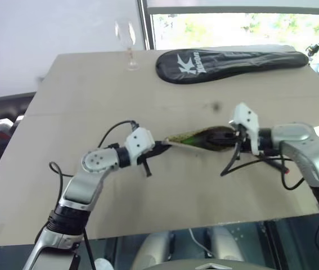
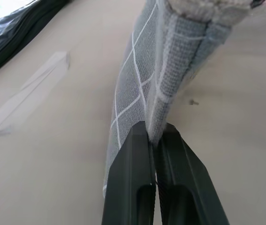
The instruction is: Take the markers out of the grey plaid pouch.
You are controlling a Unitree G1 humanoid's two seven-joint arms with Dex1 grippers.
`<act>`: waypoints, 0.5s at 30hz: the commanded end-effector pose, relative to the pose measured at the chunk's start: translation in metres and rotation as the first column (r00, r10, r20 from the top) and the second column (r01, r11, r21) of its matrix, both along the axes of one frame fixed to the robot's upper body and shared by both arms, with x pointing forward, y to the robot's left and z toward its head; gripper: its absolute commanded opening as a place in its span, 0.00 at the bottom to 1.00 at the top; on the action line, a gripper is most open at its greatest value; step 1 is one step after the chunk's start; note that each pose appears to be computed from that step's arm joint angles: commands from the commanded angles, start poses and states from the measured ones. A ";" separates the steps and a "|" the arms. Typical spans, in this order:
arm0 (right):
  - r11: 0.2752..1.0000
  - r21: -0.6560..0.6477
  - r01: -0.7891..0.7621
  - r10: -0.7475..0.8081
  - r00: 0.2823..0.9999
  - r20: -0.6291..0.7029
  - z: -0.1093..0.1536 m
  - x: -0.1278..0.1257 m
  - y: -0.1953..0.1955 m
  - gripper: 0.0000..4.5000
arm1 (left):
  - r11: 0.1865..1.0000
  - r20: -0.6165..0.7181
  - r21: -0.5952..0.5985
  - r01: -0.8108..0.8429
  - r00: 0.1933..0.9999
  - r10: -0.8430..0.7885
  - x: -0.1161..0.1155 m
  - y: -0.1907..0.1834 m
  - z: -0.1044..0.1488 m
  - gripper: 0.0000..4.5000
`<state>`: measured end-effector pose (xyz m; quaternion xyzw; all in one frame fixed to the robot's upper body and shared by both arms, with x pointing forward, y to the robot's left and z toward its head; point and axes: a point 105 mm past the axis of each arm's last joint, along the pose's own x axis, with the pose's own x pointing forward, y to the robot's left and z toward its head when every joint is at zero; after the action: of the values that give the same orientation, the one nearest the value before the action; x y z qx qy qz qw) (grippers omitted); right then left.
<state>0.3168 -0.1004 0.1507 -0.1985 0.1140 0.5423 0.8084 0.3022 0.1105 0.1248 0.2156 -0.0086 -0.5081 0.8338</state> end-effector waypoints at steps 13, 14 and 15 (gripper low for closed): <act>0.883 -0.456 -0.111 0.236 0.945 0.226 -0.010 0.029 -0.003 0.91 | 0.980 -0.118 -0.121 0.157 0.978 -0.172 -0.020 -0.030 0.011 0.00; 0.876 -0.466 -0.121 0.247 0.944 0.218 -0.006 0.026 -0.004 0.91 | 0.978 -0.134 -0.134 0.161 0.975 -0.178 -0.021 -0.031 0.012 0.00; 0.864 -0.484 -0.134 0.261 0.944 0.204 -0.002 0.022 -0.005 0.91 | 0.975 -0.149 -0.149 0.164 0.971 -0.186 -0.021 -0.032 0.013 0.00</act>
<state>0.3425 -0.1045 0.1348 -0.4461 0.1125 0.5475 0.6990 0.2855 0.0851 0.1157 0.1190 0.0430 -0.5774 0.8066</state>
